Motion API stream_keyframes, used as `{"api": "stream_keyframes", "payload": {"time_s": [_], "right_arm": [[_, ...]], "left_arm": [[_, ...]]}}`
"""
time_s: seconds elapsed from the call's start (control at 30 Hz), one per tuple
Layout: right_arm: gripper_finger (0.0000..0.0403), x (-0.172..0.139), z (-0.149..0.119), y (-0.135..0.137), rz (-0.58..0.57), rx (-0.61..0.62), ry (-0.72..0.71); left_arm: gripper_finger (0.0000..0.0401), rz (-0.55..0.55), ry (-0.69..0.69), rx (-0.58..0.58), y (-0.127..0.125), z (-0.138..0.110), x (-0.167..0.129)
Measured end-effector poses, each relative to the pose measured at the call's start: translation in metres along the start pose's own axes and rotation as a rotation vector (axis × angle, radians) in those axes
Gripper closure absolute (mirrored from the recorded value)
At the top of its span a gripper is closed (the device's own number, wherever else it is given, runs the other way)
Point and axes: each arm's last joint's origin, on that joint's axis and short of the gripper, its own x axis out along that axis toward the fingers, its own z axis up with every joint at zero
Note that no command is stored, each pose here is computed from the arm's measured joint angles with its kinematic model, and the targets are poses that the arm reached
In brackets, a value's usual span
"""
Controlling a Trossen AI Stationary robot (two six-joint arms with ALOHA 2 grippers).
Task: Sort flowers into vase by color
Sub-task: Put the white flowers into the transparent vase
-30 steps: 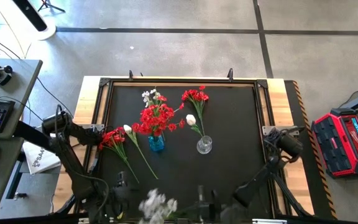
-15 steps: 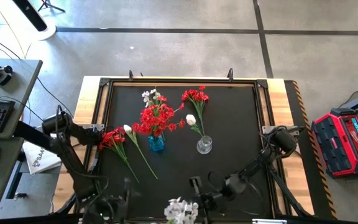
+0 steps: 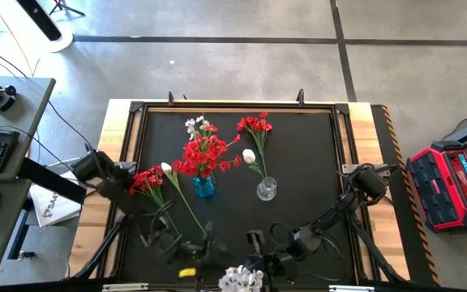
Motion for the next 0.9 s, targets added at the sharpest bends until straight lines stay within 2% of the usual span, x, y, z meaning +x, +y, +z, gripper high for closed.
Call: {"api": "stream_keyframes", "payload": {"time_s": [0.13, 0.27, 0.9], "right_arm": [[0.0403, 0.0, 0.0, 0.001, 0.002, -0.05, 0.005], [0.0403, 0.0, -0.003, 0.001, -0.025, -0.072, 0.051], [0.0403, 0.0, -0.009, -0.001, -0.058, -0.09, 0.12]], "left_arm": [[0.0221, -0.102, -0.067, -0.166, 0.012, -0.004, 0.009], [0.0217, -0.127, -0.061, -0.273, 0.018, -0.006, 0.013], [0.0217, -0.097, -0.063, -0.194, 0.027, -0.009, 0.017]]}}
